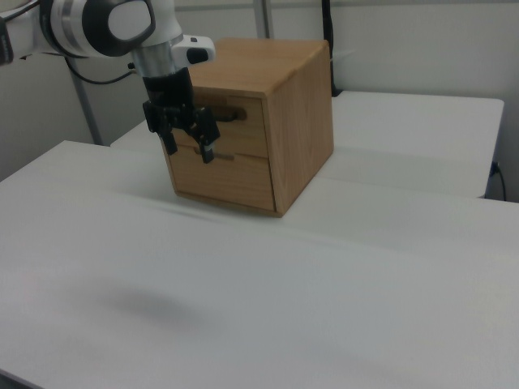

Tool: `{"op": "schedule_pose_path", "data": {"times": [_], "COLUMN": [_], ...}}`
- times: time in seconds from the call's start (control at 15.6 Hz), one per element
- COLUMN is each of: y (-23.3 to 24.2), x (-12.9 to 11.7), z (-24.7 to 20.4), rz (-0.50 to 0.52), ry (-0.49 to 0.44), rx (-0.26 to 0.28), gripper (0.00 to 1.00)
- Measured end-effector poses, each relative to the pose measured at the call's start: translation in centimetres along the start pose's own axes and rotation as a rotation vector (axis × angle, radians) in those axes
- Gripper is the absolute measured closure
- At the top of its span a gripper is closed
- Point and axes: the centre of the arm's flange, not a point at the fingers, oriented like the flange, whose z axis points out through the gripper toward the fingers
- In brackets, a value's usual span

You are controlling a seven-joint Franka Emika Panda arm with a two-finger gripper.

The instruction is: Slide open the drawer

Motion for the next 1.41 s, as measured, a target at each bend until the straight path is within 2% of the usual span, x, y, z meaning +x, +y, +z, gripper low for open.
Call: {"op": "schedule_pose_path", "data": {"times": [0.77,0.9,1.02,1.22,1.41], "y": [-0.3,-0.4,-0.8,-4.8,-9.2], "x": [0.5,1.2,2.7,5.9,6.4], "z": [1.0,1.2,1.6,1.8,0.9], "rz": [-0.004,-0.004,-0.006,-0.035,-0.088], "ry": [-0.017,-0.005,0.027,0.192,0.279], "rx": [-0.004,-0.006,-0.001,0.086,0.125], "gripper": [0.00,0.00,0.00,0.00,0.00]}}
